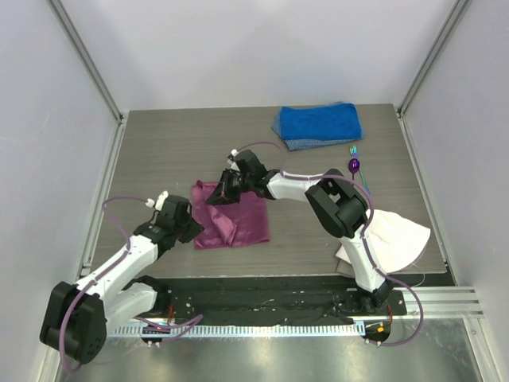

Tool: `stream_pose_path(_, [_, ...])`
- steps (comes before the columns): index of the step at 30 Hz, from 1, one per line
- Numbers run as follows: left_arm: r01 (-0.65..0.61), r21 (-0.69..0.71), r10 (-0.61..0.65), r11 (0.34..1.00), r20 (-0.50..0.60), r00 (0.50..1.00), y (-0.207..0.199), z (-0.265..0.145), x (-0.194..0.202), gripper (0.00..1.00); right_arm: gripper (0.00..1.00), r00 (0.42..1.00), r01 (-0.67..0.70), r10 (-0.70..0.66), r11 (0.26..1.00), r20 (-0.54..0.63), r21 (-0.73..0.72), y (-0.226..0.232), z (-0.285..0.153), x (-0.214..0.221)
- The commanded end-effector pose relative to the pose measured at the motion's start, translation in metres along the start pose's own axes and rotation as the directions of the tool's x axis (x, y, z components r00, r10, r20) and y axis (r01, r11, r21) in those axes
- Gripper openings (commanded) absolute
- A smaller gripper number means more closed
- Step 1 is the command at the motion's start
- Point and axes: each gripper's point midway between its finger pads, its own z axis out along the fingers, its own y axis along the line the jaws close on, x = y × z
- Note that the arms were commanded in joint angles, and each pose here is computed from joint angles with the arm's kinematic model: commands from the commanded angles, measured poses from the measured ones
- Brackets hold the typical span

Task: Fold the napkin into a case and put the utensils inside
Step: Fold the rectangle-folded napkin at the center of the board.

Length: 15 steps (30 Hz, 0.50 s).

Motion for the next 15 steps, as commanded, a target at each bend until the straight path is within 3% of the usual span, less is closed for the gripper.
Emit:
stream_pose_path(1, [0.007, -0.037, -0.007, 0.999, 0.004, 1.000, 0.013, 0.004, -0.002, 0.14, 0.01, 0.998, 0.058, -0.056, 0.996, 0.041, -0.070, 0.031, -0.002, -0.013])
stream_pose_path(5, [0.012, -0.089, -0.017, 0.996, -0.058, 0.998, 0.028, 0.016, 0.014, 0.10, 0.01, 0.998, 0.053, -0.050, 0.996, 0.044, -0.070, 0.032, -0.001, -0.014])
stream_pose_path(15, [0.041, -0.055, -0.045, 0.998, -0.058, 0.997, 0.030, 0.019, 0.021, 0.09, 0.01, 0.998, 0.046, -0.043, 0.996, 0.040, -0.074, 0.032, 0.006, -0.013])
